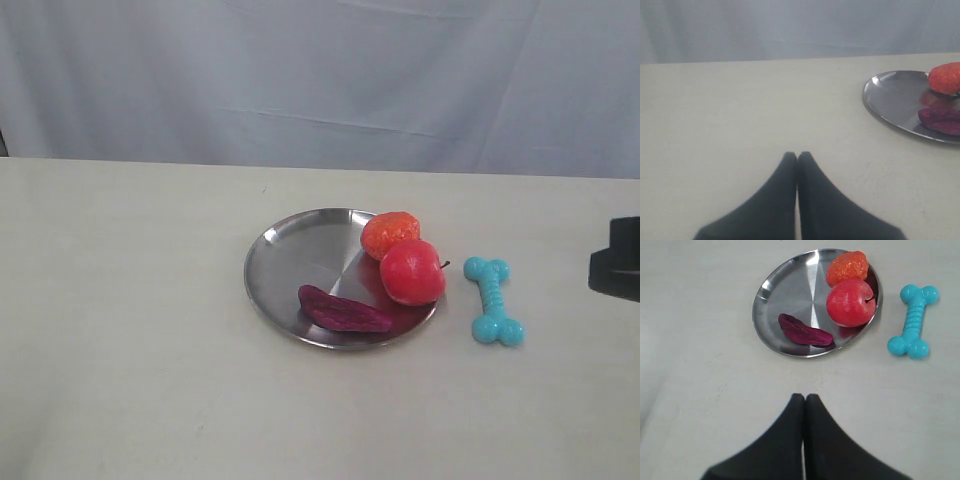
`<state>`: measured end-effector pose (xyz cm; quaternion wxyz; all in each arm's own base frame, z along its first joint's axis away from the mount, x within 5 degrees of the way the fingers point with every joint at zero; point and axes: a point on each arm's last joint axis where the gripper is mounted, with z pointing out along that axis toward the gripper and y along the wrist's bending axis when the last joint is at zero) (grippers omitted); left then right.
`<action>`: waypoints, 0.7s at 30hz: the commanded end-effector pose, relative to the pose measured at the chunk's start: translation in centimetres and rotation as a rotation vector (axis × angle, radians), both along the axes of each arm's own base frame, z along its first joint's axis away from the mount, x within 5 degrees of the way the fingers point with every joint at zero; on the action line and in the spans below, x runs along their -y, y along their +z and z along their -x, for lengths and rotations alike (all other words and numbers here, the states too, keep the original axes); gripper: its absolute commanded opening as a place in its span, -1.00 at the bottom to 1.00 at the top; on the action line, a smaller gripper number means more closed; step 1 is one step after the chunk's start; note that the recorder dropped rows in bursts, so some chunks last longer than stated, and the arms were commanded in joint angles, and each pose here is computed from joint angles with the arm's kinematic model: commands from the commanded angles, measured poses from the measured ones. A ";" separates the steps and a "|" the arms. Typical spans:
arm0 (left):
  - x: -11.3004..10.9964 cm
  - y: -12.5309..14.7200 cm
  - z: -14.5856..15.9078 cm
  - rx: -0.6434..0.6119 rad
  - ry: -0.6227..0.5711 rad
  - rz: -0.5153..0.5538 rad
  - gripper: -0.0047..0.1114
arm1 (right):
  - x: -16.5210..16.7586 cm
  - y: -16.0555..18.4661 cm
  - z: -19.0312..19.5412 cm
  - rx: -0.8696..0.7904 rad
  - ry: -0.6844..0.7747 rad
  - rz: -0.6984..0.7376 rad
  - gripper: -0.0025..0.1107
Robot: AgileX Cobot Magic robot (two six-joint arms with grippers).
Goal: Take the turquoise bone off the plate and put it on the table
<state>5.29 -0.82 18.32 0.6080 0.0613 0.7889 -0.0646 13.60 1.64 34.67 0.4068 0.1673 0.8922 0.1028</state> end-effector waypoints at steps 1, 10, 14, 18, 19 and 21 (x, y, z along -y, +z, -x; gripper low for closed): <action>0.0 -0.1 0.0 -0.001 -0.003 0.000 -0.92 | 0.1 0.1 0.2 0.049 -0.002 0.000 -0.96; 0.0 -0.1 0.0 -0.001 -0.003 0.000 -0.92 | 0.4 0.2 -0.1 0.073 -0.007 0.055 -0.96; 0.0 -0.1 0.0 -0.001 -0.003 0.000 -0.92 | 0.7 0.4 0.2 0.099 -0.024 0.051 -0.96; 0.0 -0.1 0.0 -0.001 -0.003 0.000 -0.92 | 1.9 0.3 1.4 0.226 -0.111 -0.002 -0.96; 0.0 -0.1 0.0 -0.001 -0.003 0.000 -0.92 | 2.2 0.2 1.8 0.268 -0.136 -0.002 -0.96; 0.0 -0.1 0.0 -0.001 -0.003 0.000 -0.92 | 2.9 -0.4 2.8 0.362 -0.190 0.018 -0.96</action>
